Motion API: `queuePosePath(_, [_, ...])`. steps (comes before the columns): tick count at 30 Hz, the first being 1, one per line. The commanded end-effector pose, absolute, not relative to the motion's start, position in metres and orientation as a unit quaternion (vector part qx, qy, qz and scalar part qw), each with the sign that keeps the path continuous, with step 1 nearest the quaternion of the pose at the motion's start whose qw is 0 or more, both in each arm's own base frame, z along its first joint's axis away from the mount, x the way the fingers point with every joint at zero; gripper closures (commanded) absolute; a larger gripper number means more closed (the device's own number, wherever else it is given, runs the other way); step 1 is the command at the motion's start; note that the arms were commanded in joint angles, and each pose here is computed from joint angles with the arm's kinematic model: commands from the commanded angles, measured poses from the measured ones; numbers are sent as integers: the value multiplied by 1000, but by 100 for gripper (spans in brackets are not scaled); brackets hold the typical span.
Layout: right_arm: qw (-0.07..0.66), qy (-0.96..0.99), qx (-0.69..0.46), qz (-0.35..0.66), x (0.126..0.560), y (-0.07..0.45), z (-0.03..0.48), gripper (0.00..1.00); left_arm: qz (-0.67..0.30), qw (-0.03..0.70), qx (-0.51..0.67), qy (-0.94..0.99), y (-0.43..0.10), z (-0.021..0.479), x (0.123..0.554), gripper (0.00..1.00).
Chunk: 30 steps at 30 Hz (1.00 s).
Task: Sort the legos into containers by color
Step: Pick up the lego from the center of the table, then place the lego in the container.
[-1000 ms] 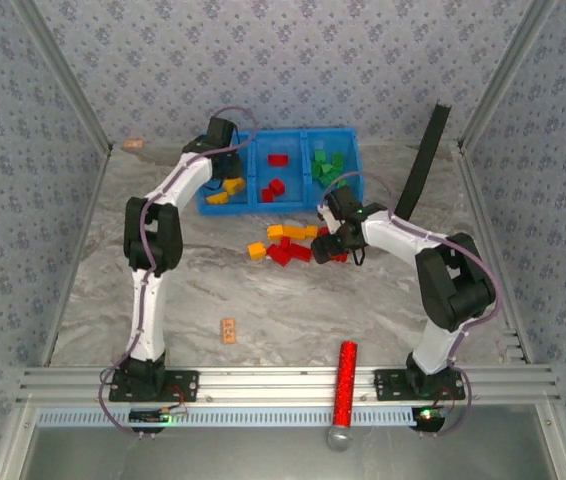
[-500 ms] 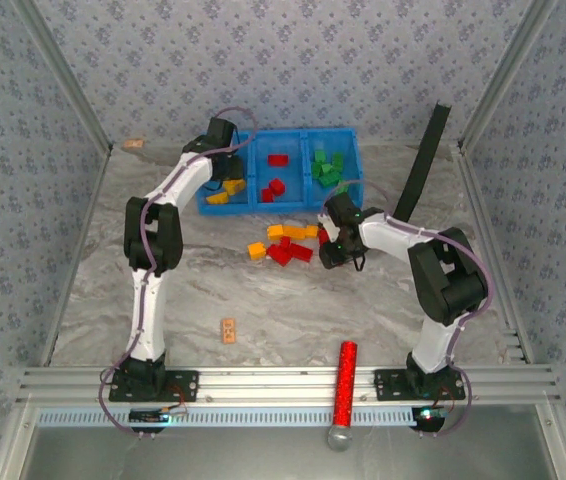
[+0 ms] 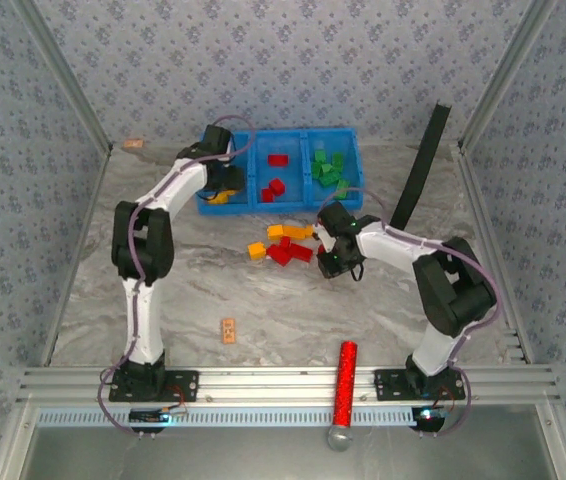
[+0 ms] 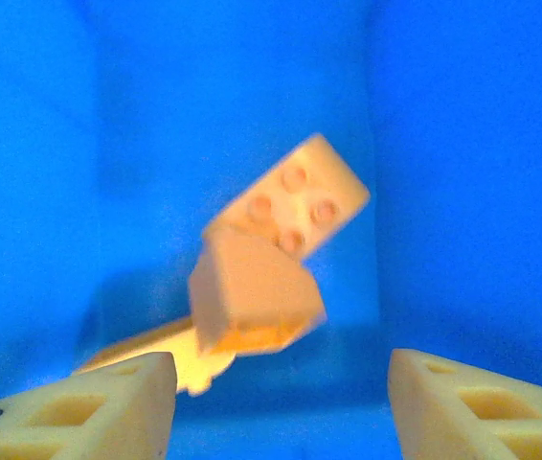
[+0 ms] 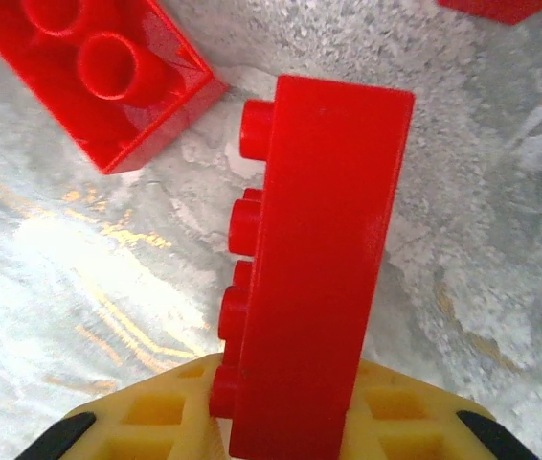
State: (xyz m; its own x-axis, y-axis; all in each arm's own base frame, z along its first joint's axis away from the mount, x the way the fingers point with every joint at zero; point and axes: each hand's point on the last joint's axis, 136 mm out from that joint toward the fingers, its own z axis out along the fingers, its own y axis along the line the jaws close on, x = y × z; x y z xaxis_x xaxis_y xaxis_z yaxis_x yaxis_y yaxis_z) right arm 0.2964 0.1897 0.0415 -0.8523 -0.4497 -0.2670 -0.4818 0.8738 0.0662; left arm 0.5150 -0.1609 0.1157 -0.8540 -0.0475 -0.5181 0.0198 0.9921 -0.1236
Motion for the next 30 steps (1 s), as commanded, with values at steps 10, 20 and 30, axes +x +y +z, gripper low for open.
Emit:
queuePosePath(10, [218,937,-238,135,340,228,152,76,-80,287,-16,954,-155,168,449,35])
queuePosePath(20, [265,910,-261,183,422,282,190,77,-134,251,-34,958,-168,159,384,34])
queuePosePath(30, [271,915,-257,150,489,310,161,77,-144,201,-73,966,-184,112,340,32])
